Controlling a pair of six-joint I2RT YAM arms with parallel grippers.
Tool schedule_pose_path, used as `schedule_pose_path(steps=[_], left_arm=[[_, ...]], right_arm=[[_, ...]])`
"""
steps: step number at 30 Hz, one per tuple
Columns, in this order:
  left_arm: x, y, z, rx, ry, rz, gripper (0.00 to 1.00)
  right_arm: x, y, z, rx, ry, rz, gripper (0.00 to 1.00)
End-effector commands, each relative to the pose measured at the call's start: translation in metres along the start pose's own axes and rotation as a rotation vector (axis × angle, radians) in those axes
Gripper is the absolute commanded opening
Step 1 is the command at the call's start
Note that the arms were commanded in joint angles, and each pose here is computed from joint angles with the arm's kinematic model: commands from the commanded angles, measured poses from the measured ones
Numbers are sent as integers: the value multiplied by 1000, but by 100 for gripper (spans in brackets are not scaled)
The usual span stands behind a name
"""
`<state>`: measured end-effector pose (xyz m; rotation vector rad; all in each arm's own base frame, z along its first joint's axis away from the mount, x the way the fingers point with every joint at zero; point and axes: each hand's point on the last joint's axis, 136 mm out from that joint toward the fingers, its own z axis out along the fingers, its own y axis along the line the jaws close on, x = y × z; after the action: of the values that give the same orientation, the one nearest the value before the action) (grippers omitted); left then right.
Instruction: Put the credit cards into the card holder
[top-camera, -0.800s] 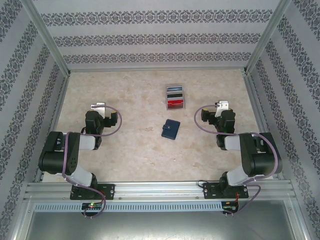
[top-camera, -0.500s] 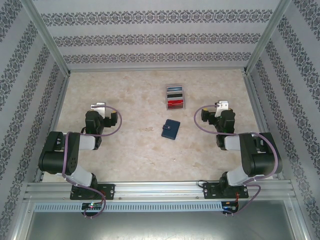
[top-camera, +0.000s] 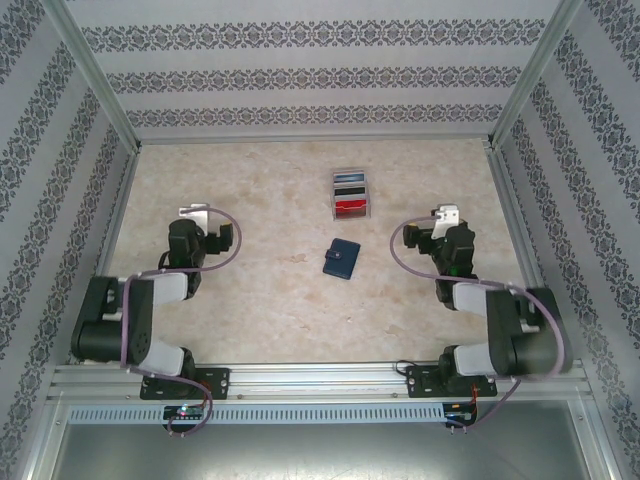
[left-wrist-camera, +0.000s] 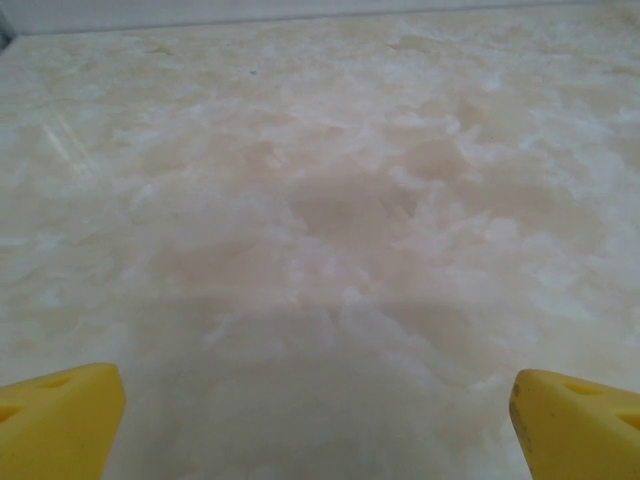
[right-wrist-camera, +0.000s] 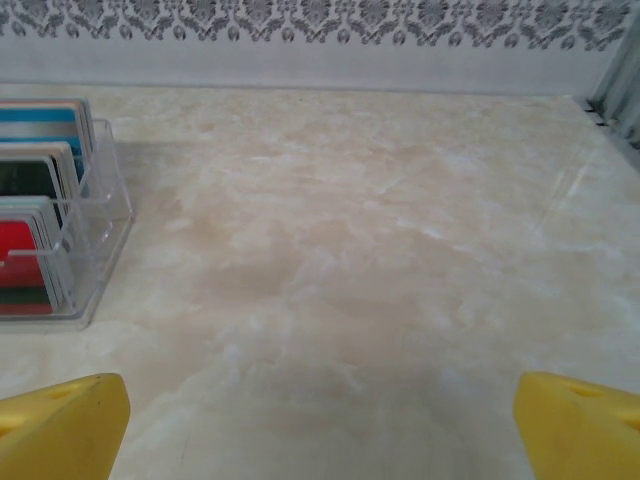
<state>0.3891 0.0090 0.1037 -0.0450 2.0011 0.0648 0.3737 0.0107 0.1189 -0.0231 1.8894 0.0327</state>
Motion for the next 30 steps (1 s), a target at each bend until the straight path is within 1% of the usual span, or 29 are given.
schedule_pose_path(steps=[1,3,4,6,7,8,9,11,12,14,15,16,19,21,23,26,30], left_arm=[[-43,13,-26,-76,-76,-118,99],[-59,19,-40,-97,-109,-254,99],[-61,21,-45,-108,-80,-338,99],[-60,24,-51,-142,5,-475,99],[-54,24,-53,-158,69,-533,99],[-48,17,-52,-140,142,-572,99],[-51,3,-51,-70,187,-565,99],[-62,-51,-50,212,220,-536,99],[-64,-73,-53,310,234,-541,99],[-61,-104,-58,436,289,-551,99],[-56,-117,-60,480,327,-541,99],[-49,-127,-60,507,371,-527,99],[-30,-149,-57,561,456,-471,99],[-23,-159,-57,593,500,-462,99],[-17,-163,-56,607,536,-454,99],[-13,-158,-52,563,583,-427,99],[-11,-159,-49,545,642,-454,99]], right_arm=[[-42,-7,-10,70,-7,85,98],[-50,-2,-15,40,1,153,98],[-49,4,-18,13,28,196,98],[-40,18,-19,-44,102,284,95],[-33,30,-19,-94,144,334,92],[-23,44,-19,-149,195,397,89],[-15,58,-19,-198,242,445,86],[2,88,-24,-294,352,526,83],[12,99,-27,-326,404,561,83],[28,113,-30,-355,464,617,83],[35,121,-32,-395,495,640,80],[41,130,-32,-430,537,658,76],[58,157,-34,-551,675,711,68],[66,170,-30,-597,727,770,64],[73,180,-25,-613,753,806,60],[79,191,-22,-613,785,797,59],[83,202,-18,-592,809,783,55]])
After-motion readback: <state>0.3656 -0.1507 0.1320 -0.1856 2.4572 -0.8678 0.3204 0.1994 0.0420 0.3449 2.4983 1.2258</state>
